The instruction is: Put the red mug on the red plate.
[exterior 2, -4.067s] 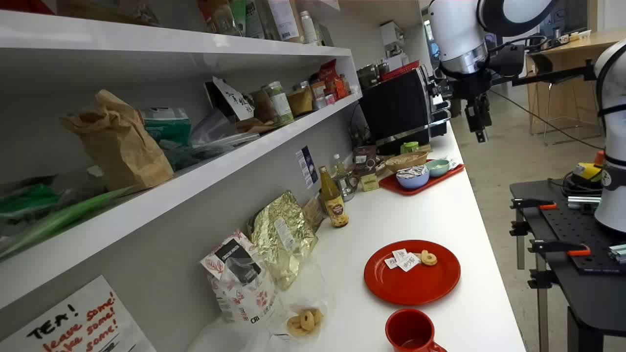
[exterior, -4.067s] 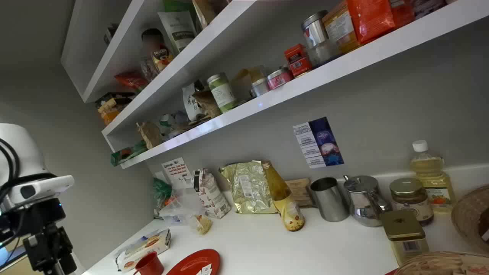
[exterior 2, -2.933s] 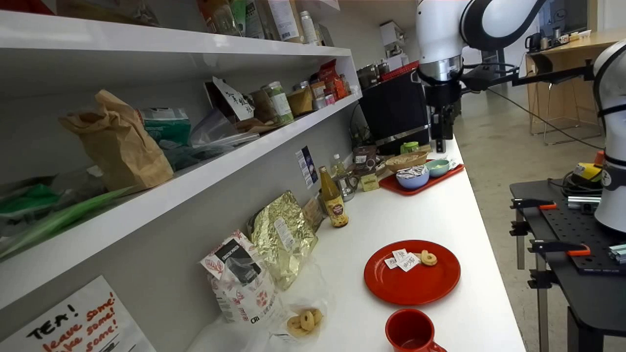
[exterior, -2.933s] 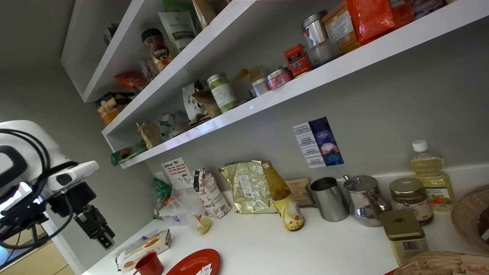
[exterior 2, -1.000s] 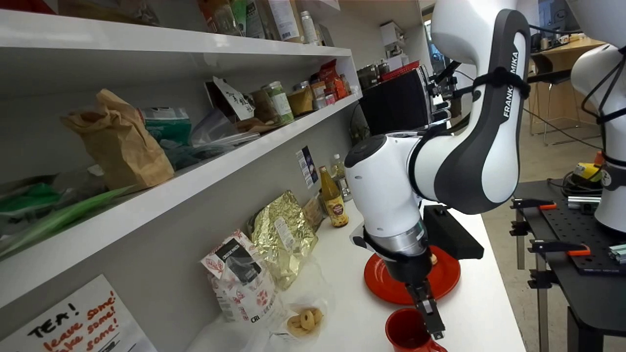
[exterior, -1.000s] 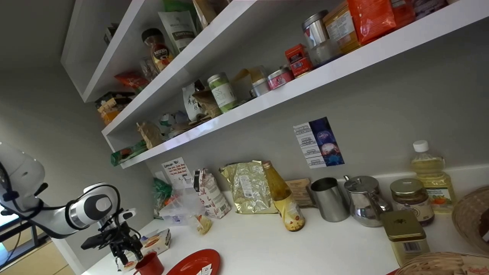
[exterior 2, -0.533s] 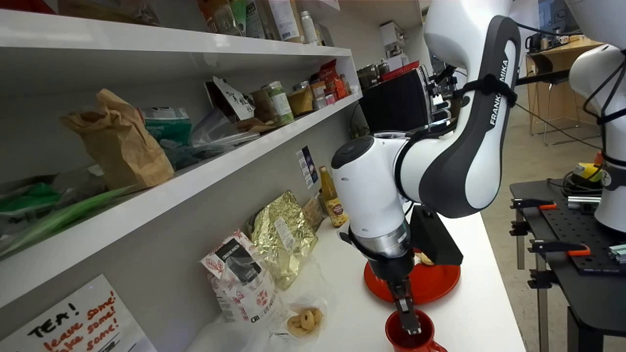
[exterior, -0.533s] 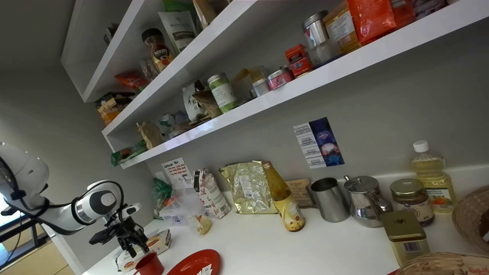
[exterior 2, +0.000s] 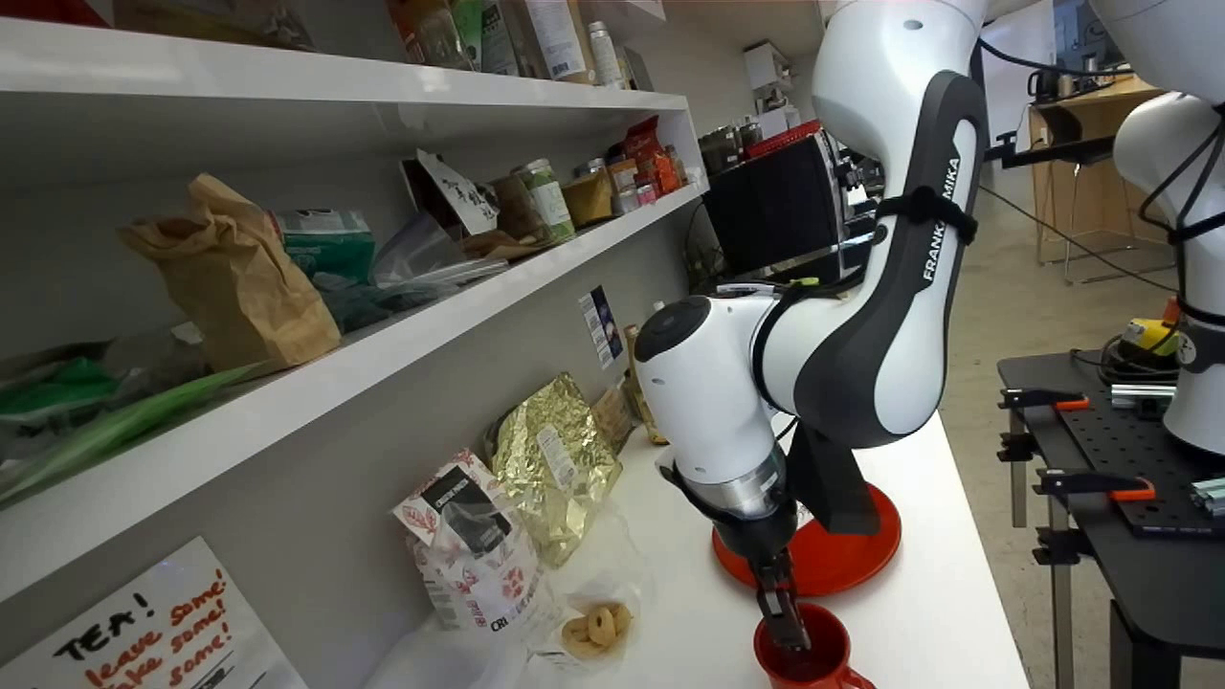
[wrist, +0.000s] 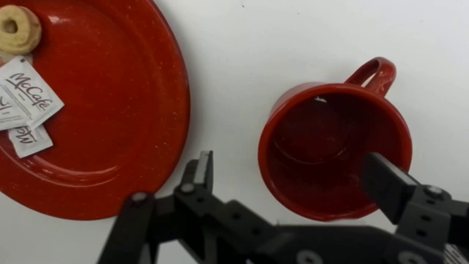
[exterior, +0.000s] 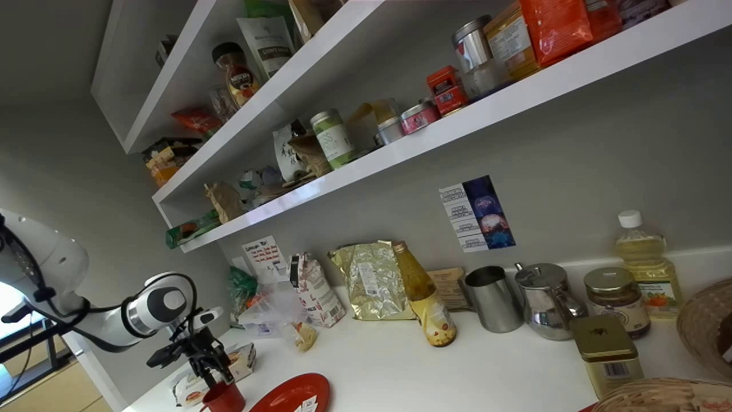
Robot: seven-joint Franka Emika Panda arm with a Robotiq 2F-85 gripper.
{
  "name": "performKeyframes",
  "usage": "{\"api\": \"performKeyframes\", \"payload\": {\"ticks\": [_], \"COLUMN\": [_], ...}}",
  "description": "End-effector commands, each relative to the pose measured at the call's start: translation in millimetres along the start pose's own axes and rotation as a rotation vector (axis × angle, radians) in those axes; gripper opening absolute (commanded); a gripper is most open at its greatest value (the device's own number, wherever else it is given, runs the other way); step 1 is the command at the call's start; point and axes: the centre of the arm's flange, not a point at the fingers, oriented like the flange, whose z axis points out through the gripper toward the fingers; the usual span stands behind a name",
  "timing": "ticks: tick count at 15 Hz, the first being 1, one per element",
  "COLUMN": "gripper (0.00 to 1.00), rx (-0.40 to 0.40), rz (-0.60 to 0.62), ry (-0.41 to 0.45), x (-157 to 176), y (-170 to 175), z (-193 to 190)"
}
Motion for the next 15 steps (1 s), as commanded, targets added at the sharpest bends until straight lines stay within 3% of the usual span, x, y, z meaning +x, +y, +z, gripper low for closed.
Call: {"api": "performKeyframes", "payload": {"ticks": [1,7,8,11,15], "gripper": [1.00,1.00,0.75,0.60,0.28], "rx": [-0.015,-0.020,-0.025,-0.026,-0.030], "rz": [0.024,0.024,0.015,0.018,0.030], "ry": [-0.022,-0.050,-0.049,-0.056,-0.065], "x": [8.1,7.4,7.3,7.9,9.5], "y": [-6.7,3.7,6.8,16.2,27.8], "z": [9.4,26.9,30.2,37.4,43.5]}}
